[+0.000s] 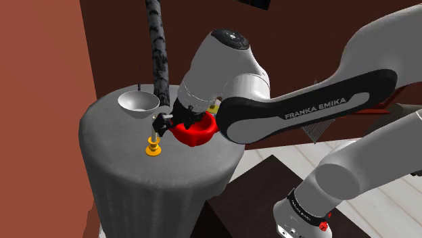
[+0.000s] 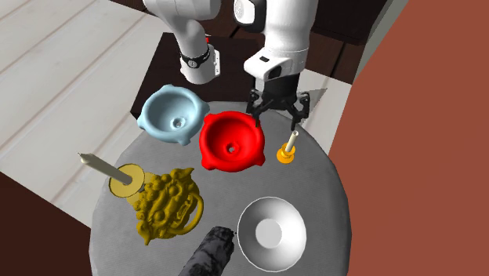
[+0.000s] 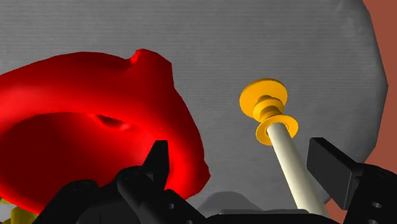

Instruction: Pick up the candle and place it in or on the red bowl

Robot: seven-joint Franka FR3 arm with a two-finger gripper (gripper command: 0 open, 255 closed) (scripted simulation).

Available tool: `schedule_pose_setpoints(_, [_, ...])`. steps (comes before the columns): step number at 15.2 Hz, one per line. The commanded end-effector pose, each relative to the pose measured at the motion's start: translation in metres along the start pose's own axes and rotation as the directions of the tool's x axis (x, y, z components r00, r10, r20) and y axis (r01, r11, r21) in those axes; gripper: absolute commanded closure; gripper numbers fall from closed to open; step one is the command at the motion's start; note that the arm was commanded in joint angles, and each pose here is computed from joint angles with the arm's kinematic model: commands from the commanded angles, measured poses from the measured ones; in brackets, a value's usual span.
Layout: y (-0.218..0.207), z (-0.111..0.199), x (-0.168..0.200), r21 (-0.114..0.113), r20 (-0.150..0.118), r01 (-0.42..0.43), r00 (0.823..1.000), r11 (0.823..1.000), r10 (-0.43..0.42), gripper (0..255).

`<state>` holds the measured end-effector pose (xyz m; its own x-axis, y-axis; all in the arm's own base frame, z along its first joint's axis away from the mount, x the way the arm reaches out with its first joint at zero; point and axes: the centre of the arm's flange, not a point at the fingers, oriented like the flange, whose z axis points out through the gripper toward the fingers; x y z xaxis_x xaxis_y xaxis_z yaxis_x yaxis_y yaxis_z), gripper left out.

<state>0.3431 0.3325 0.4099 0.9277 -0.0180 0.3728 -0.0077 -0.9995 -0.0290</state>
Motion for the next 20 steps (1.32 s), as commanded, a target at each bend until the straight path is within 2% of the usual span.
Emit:
schedule_pose_setpoints(1, [-0.021,0.013,0.0,0.016,-0.025,-0.017,1.0,1.0,0.017,0])
schedule_pose_setpoints(3, [-0.039,0.021,0.002,0.024,-0.045,-0.028,0.999,0.999,0.029,0])
schedule_pose_setpoints(11, [-0.04,0.061,0.004,0.024,-0.045,-0.028,0.999,0.999,0.029,0])
schedule_pose_setpoints(18, [-0.04,0.061,0.004,0.024,-0.045,-0.028,0.999,0.999,0.029,0])
schedule_pose_setpoints(19, [-0.04,0.061,0.004,0.024,-0.045,-0.028,0.999,0.999,0.029,255])
schedule_pose_setpoints(20, [-0.04,0.061,0.004,0.024,-0.045,-0.028,0.999,0.999,0.029,255])
